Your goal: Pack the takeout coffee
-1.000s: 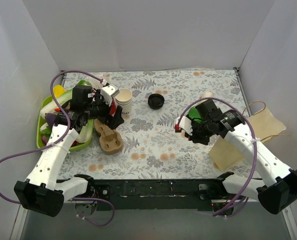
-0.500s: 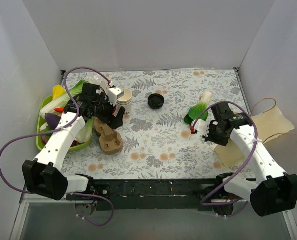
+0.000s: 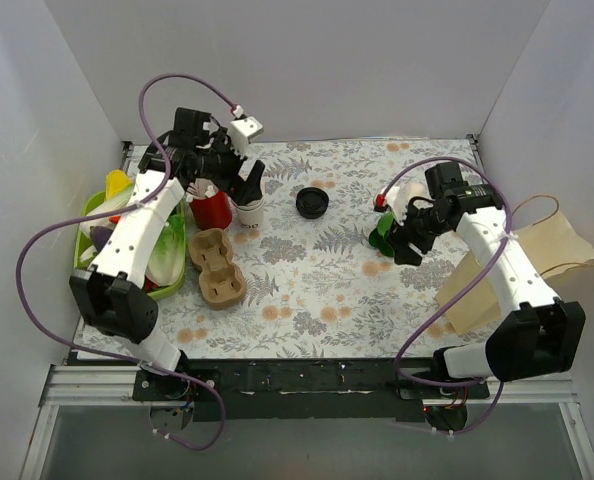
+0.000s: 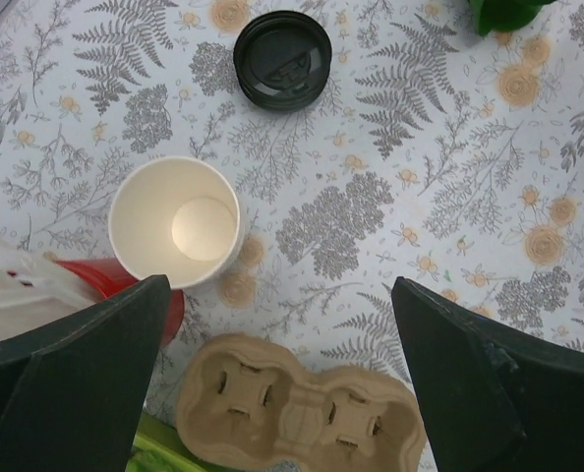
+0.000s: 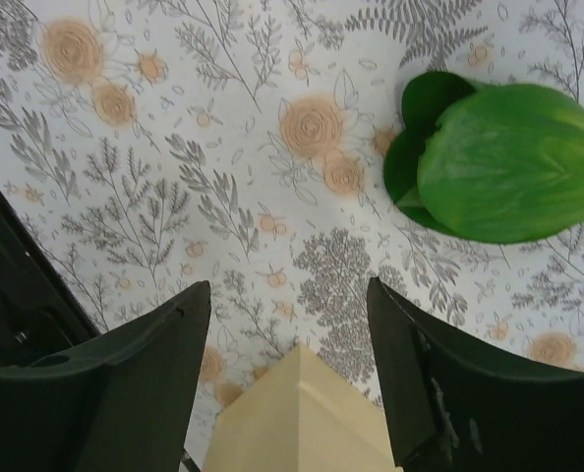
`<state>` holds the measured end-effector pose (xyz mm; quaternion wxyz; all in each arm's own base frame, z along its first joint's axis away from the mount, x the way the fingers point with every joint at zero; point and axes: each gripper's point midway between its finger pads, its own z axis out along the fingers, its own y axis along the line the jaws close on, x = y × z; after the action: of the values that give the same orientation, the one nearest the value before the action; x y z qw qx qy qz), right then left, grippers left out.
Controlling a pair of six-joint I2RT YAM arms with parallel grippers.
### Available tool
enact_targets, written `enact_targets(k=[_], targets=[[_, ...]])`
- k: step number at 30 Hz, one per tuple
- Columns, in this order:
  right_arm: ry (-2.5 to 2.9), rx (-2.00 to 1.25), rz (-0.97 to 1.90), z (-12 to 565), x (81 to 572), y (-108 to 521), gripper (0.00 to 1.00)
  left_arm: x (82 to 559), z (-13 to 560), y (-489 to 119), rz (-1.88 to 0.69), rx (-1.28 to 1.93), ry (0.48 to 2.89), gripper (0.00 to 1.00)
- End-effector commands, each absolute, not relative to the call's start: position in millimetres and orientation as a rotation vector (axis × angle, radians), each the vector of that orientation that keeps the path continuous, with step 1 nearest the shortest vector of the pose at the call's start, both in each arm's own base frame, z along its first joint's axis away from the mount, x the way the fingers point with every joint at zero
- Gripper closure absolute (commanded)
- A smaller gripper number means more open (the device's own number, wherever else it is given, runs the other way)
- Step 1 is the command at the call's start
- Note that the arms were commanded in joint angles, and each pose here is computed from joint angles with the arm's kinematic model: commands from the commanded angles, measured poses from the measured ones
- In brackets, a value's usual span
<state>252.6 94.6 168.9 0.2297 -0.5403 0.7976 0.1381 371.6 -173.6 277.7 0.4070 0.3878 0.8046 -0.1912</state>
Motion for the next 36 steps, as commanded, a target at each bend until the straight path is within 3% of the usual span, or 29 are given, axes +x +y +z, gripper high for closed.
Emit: enact_targets(k=[1,3,8,13,28,36], targets=[[2.157,-1.284,0.624,191,267,137,0.27,390,264,-180,-0.492,1.019,2.094,0.02],[2.142,-1.238,0.659,197,274,146,0.27,402,255,-183,-0.504,0.979,2.165,0.03],[2.145,-1.23,0.666,197,279,150,0.27,422,231,-184,-0.409,0.906,2.287,0.18],[2.145,-1.231,0.678,196,278,152,0.27,424,213,-193,-0.392,0.863,2.367,0.24],[2.149,-1.222,0.666,193,275,151,0.28,435,193,-193,-0.312,0.852,2.403,0.53],[2.157,-1.217,0.639,189,274,147,0.28,435,184,-197,-0.347,0.884,2.422,0.59]])
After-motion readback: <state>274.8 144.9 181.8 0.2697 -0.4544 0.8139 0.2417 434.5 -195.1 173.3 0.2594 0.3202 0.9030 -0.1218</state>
